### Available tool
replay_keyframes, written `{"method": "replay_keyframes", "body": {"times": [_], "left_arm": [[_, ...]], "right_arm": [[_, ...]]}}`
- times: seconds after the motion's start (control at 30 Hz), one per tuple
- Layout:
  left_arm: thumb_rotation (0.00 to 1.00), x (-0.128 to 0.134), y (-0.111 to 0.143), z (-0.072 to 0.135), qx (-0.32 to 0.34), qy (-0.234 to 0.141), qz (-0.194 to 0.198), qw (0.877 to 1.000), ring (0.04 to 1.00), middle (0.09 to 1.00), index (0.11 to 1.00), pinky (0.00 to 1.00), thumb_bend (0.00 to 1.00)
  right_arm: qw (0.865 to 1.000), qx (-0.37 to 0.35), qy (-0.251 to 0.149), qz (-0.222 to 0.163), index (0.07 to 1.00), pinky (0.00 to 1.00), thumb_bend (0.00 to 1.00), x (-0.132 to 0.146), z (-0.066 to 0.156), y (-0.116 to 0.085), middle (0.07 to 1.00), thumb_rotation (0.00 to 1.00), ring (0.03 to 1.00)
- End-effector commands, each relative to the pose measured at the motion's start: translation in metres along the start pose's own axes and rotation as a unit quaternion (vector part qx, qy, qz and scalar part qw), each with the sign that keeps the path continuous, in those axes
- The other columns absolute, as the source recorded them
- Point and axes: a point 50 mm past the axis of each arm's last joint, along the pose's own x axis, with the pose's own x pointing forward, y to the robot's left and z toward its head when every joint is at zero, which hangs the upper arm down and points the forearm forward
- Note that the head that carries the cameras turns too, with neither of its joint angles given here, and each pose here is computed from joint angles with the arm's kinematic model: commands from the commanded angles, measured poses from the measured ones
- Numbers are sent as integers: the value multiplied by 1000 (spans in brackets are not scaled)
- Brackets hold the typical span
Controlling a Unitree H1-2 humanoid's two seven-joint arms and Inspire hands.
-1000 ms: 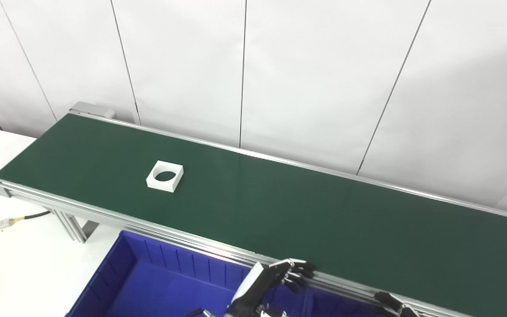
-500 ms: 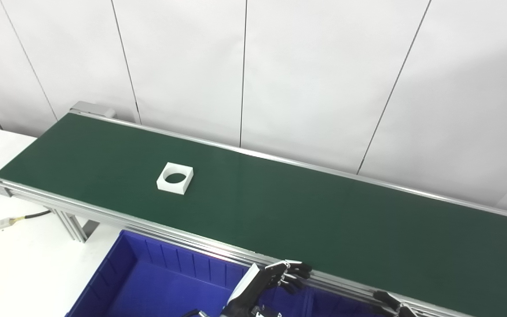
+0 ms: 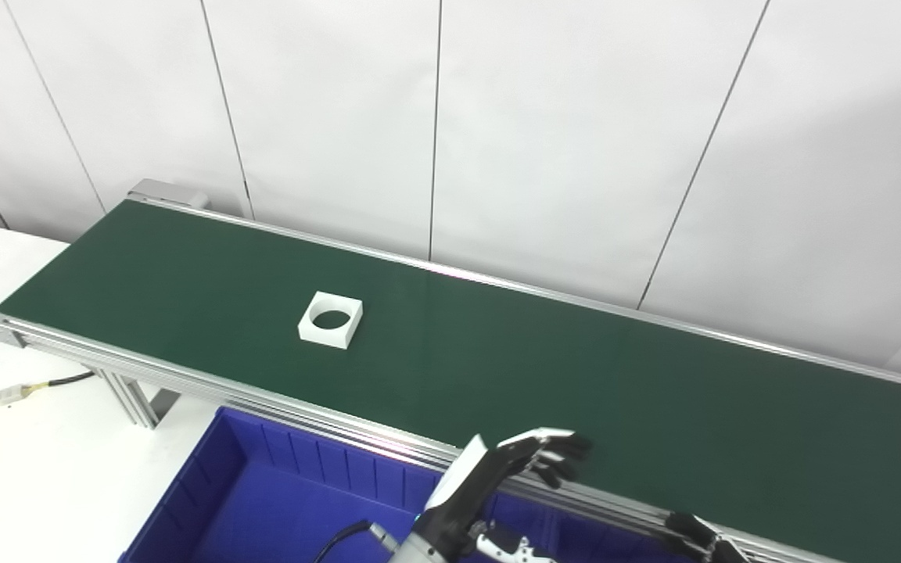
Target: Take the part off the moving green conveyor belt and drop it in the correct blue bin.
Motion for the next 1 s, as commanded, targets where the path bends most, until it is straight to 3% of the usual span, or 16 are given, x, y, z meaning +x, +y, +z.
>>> {"method": "replay_keyframes", "body": {"times": [0.0, 0.13, 0.17, 0.43, 0.7, 0.83, 0.97], "left_arm": [[46, 24, 14, 21, 46, -71, 1, 996, 661, 773, 774, 563, 823], [5, 50, 40, 37, 133, -113, -9, 985, 683, 757, 759, 580, 852], [33, 55, 46, 39, 155, -116, -10, 981, 687, 758, 766, 573, 847], [61, 96, 100, 49, 330, -118, -32, 936, 576, 735, 764, 419, 862], [100, 141, 142, 47, 450, -83, -49, 888, 575, 731, 746, 422, 921], [94, 152, 154, 43, 474, -61, -56, 876, 578, 734, 740, 426, 942], [99, 163, 169, 36, 499, -25, -67, 864, 649, 765, 742, 484, 986]], "right_arm": [[1000, 0, -21, 13, 730, 550, 946, 7, 6, 3, 802, 164, 684], [1000, 1, -21, 13, 732, 556, 933, 9, 6, 4, 808, 147, 685], [1000, 2, -21, 12, 730, 556, 940, 9, 6, 5, 810, 151, 686], [1000, 1, -19, 14, 731, 549, 937, 11, 5, 9, 808, 151, 685], [1000, -6, -20, 13, 727, 547, 945, 12, 5, 11, 807, 171, 685], [1000, -5, -21, 12, 726, 545, 945, 12, 6, 12, 805, 169, 686], [1000, 0, -19, 12, 724, 546, 952, 12, 5, 12, 804, 166, 685]]}}
